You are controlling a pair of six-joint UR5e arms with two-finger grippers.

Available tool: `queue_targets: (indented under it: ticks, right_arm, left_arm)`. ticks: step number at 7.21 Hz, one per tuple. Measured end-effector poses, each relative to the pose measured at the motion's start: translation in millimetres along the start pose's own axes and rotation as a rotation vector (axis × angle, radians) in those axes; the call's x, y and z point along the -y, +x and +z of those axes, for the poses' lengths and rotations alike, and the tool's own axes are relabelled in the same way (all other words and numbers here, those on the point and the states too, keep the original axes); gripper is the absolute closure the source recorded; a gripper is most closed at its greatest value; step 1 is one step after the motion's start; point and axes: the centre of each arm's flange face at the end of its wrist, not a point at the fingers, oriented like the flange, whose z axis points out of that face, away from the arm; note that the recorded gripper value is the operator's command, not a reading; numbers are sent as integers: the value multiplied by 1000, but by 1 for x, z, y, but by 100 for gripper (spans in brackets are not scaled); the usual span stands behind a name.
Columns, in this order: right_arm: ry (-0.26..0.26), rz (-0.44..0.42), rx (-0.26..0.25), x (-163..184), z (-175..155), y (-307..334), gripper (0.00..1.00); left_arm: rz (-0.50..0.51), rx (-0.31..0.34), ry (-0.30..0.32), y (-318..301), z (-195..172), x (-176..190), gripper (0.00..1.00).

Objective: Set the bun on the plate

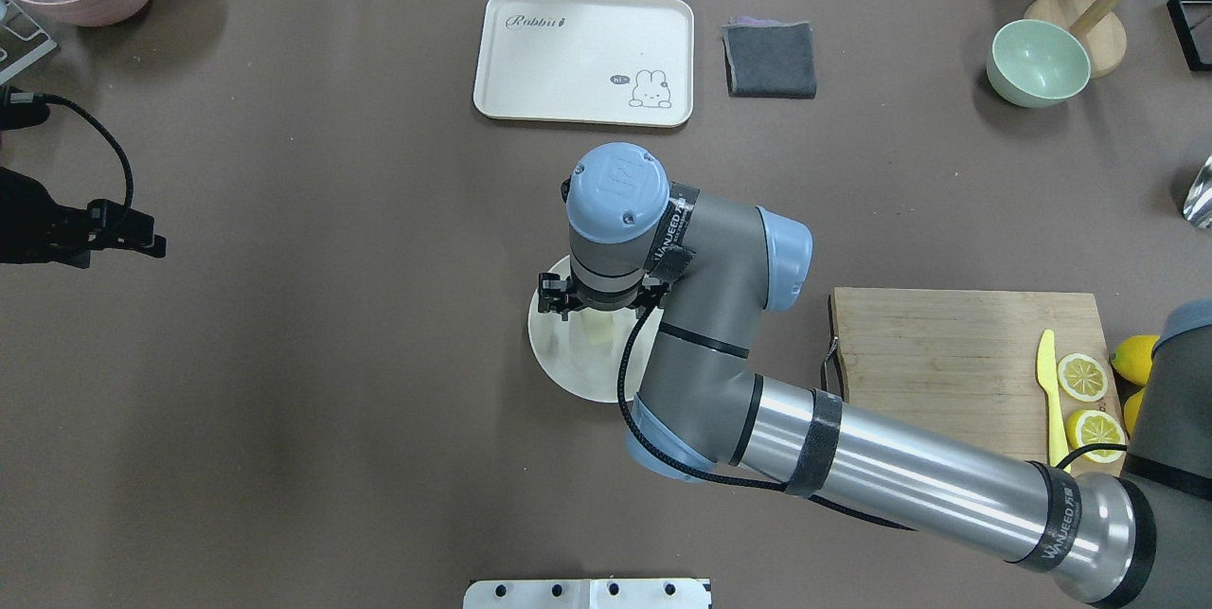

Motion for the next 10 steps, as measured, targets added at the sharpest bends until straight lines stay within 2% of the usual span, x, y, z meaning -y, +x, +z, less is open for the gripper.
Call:
queue_targets:
  ticks: [2, 4, 5, 6, 8, 10]
  right_arm:
    - [8, 0, 25, 6, -19, 8, 0]
    - [16, 15, 58, 22, -51, 30, 0]
    - [26, 10, 69, 30, -75, 58, 0]
    - [24, -8, 70, 43, -103, 105, 0]
    - [7, -87, 22, 65, -130, 228, 0]
    - [-9, -199, -60, 84, -138, 370, 0]
  left_arm:
    - [-2, 3, 4, -2, 1, 5, 9]
    - [-26, -3, 31, -15, -16, 15, 9]
    - [-24, -19, 34, -35, -35, 23, 5]
    - [27, -34, 26, -64, -52, 27, 4]
    - [164, -2, 5, -134, -58, 21, 3]
    - [230, 52, -17, -219, -60, 2, 3]
